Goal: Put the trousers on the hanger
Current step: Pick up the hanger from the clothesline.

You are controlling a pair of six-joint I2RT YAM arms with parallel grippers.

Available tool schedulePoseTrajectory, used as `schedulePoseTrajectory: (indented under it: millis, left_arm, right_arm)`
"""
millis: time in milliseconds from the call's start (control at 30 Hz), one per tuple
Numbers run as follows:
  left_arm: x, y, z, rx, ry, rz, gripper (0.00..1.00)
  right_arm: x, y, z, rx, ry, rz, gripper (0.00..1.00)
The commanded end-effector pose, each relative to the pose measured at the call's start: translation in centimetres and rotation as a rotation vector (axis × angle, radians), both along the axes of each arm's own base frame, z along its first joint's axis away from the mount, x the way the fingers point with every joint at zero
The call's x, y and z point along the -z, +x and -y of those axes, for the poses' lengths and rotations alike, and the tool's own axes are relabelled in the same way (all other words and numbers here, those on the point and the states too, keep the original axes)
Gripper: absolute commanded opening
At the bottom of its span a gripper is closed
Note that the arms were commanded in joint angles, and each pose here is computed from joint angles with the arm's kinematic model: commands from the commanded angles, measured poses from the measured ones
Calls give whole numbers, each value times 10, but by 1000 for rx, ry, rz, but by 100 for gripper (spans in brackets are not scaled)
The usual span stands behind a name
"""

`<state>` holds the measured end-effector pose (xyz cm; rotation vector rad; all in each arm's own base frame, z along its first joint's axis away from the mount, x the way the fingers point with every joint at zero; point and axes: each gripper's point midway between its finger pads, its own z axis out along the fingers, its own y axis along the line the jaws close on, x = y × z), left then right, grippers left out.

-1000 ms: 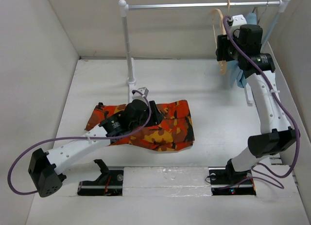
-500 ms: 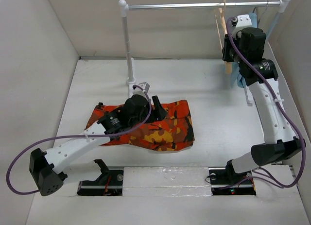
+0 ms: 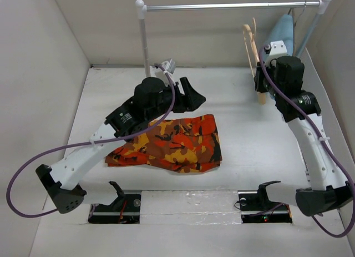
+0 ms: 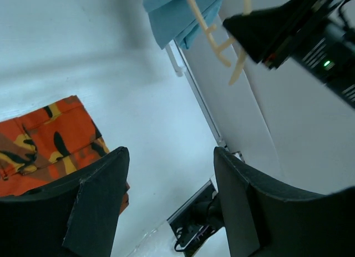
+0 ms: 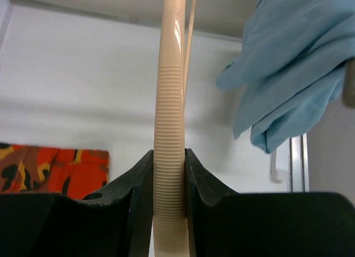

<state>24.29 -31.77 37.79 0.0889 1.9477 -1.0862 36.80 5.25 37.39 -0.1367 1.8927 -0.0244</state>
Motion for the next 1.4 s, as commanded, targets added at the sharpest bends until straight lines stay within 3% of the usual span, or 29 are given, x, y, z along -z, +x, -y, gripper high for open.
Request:
schedulePoseTrajectory:
  millis: [0, 300, 500, 833, 1233, 1267, 1367]
  left_arm:
    - [-36, 2, 12, 64, -42, 72, 59]
    - [-35, 31, 67, 125, -47, 44, 62]
    - [-11, 55, 97, 124, -36, -1, 65]
    - [41, 88, 123, 67, 31, -76, 64]
    - [82, 89, 133, 85, 61, -150, 29]
    - [94, 87, 132, 90, 77, -169, 19]
    - [113, 80, 129, 102, 90, -199, 10]
  right_arm:
    - [-8, -11, -11, -50, 9, 63, 0]
    - [47, -60, -44, -147, 18, -24, 0]
    - [80, -78, -67, -167, 50, -83, 0]
    - [95, -101, -87, -195, 74, -116, 0]
    - [136, -127, -82, -174, 4, -225, 2]
    - [138, -130, -83, -174, 8, -227, 5]
    - [144, -139, -84, -180, 11, -241, 8]
